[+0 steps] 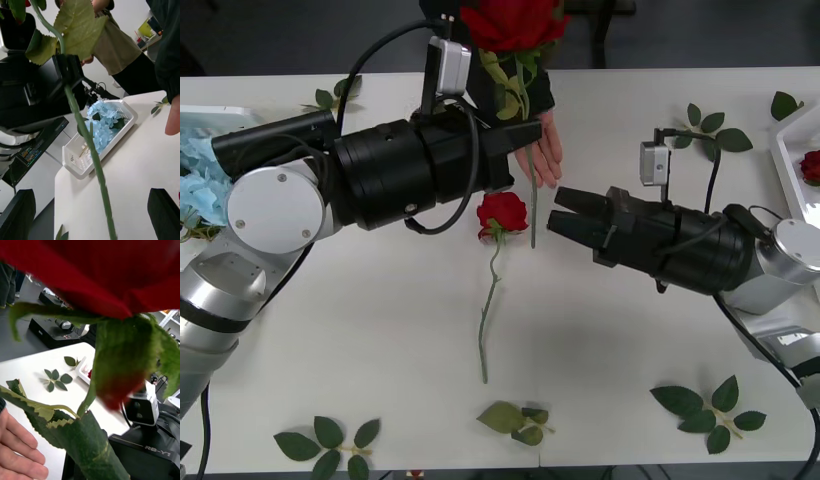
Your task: Place the red flowers into the right box and the blue flowers into the left box. If a person shows an open palm, hand one flower to the person first, then continue sorting.
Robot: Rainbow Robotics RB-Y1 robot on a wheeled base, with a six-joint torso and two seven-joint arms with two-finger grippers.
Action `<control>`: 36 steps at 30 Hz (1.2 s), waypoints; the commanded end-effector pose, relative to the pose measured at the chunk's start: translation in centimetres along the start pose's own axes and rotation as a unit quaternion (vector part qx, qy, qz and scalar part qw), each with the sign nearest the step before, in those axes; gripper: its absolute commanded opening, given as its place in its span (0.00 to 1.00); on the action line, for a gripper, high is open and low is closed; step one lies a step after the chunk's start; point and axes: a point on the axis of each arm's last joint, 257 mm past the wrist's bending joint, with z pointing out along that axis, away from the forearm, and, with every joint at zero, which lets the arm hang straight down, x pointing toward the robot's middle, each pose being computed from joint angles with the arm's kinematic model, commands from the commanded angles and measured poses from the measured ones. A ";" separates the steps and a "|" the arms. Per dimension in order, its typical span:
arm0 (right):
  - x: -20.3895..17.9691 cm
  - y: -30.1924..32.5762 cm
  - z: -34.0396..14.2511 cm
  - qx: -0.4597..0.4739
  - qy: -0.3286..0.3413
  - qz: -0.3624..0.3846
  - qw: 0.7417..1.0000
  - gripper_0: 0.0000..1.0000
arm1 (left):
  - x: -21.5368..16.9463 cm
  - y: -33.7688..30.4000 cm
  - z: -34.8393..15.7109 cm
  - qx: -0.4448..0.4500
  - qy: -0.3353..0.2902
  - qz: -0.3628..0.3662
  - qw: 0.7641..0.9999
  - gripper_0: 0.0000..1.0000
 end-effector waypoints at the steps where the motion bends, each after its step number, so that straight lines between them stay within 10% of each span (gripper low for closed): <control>1: -2.9 -0.1 2.7 0.001 -0.013 -0.049 0.999 0.87 | -1.7 -1.8 1.2 0.020 -0.016 0.033 0.999 0.00; 5: -3.7 0.0 4.3 0.002 -0.024 -0.045 0.999 0.84 | -1.5 -2.0 1.3 0.023 -0.014 0.030 0.999 0.00; 12: -4.4 0.6 5.8 -0.005 -0.032 -0.041 0.999 0.25 | -1.5 -1.9 1.3 0.023 -0.014 0.028 0.999 0.00; 18: -3.6 0.9 6.0 -0.011 -0.022 -0.039 0.999 0.00 | -1.4 -1.9 1.3 0.023 -0.013 0.029 0.999 0.00; 27: -3.5 0.7 5.6 -0.008 -0.016 -0.041 0.999 0.00 | -1.3 -2.0 1.3 0.023 -0.012 0.029 0.999 0.01; 28: -3.7 0.7 5.4 -0.008 -0.017 -0.040 0.999 0.00 | -1.5 -2.0 1.3 0.022 -0.017 0.027 0.999 0.13; 31: -4.6 0.3 4.7 -0.002 -0.020 -0.046 0.999 0.00 | -1.9 -1.8 1.4 0.017 -0.033 0.018 0.999 1.00; 36: -6.7 -2.0 2.6 0.034 -0.013 -0.089 0.995 0.00 | -2.2 -2.1 1.9 0.012 -0.052 0.011 0.998 1.00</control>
